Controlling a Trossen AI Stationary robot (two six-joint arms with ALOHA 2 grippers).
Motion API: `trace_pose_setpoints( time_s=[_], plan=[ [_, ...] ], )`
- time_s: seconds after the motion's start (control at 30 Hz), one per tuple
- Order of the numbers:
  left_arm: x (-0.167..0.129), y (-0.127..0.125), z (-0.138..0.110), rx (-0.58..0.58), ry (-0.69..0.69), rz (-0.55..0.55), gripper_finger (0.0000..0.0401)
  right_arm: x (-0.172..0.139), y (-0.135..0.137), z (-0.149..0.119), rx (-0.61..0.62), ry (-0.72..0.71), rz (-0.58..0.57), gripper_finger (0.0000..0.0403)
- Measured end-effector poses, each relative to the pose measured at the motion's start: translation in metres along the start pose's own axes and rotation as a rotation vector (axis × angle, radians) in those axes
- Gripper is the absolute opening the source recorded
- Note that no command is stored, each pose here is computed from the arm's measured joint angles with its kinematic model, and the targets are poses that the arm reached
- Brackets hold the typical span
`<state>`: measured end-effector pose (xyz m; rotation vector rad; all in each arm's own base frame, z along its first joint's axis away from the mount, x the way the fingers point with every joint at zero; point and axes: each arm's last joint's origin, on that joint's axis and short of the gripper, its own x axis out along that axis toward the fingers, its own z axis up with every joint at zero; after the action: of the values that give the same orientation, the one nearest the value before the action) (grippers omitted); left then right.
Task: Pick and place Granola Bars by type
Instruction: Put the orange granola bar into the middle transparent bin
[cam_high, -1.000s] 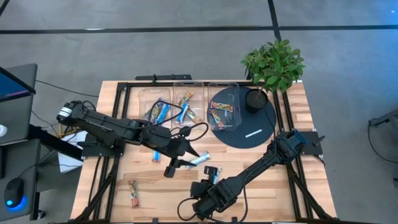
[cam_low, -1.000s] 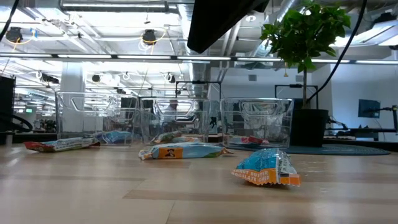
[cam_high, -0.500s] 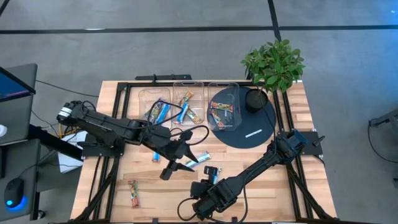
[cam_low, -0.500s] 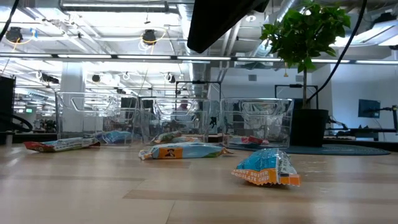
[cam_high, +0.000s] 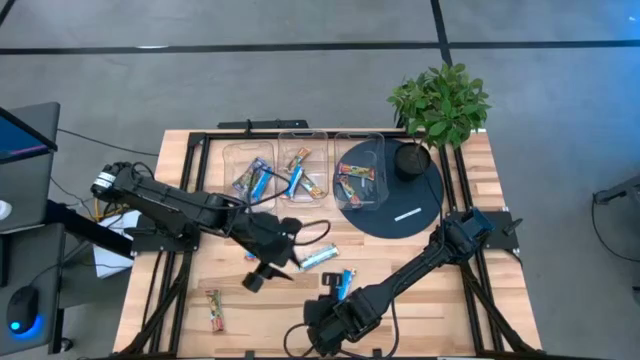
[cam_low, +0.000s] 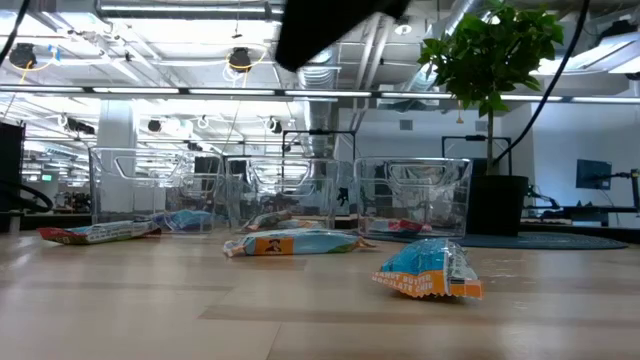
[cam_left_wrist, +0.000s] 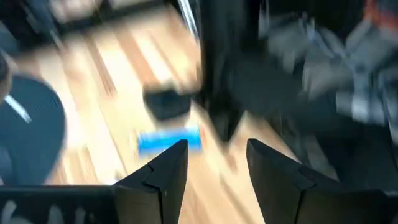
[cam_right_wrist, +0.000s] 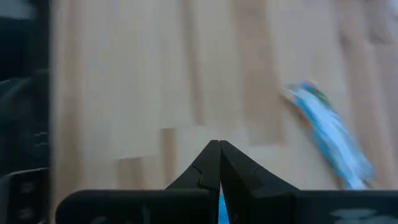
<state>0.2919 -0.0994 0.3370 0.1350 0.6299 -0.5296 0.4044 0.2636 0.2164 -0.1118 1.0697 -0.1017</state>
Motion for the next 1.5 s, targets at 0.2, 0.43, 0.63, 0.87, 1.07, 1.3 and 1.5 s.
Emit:
trace_pose_setpoints(
  time_s=[0.2,0.43,0.63,0.87,1.07,1.3,1.5],
  plan=[
    [-0.003,-0.014,-0.028,-0.011,0.301,-0.058,0.0159,0.016,0.014,0.003,-0.128,-0.094,0.190,0.0000],
    [-0.003,-0.038,-0.054,-0.098,0.530,-0.054,0.0159,0.037,0.005,-0.015,-0.010,0.044,0.187,0.0009],
    [-0.014,-0.052,-0.089,-0.117,0.701,0.181,0.0159,0.036,0.003,-0.020,0.040,0.094,0.156,0.0058],
    [-0.037,-0.060,-0.128,-0.200,0.641,0.255,0.0159,0.034,0.000,-0.027,-0.046,0.163,0.126,0.0103],
    [-0.061,-0.064,-0.157,-0.335,0.555,0.277,0.0159,0.033,0.000,-0.034,-0.083,0.250,0.157,0.0134],
    [-0.077,-0.066,-0.177,-0.341,0.417,0.317,0.0159,0.027,-0.004,-0.049,-0.251,0.362,0.076,0.0171],
    [-0.078,-0.067,-0.186,-0.310,0.346,0.310,0.0159,0.028,-0.016,-0.046,-0.396,0.343,-0.020,0.0205]
  ],
)
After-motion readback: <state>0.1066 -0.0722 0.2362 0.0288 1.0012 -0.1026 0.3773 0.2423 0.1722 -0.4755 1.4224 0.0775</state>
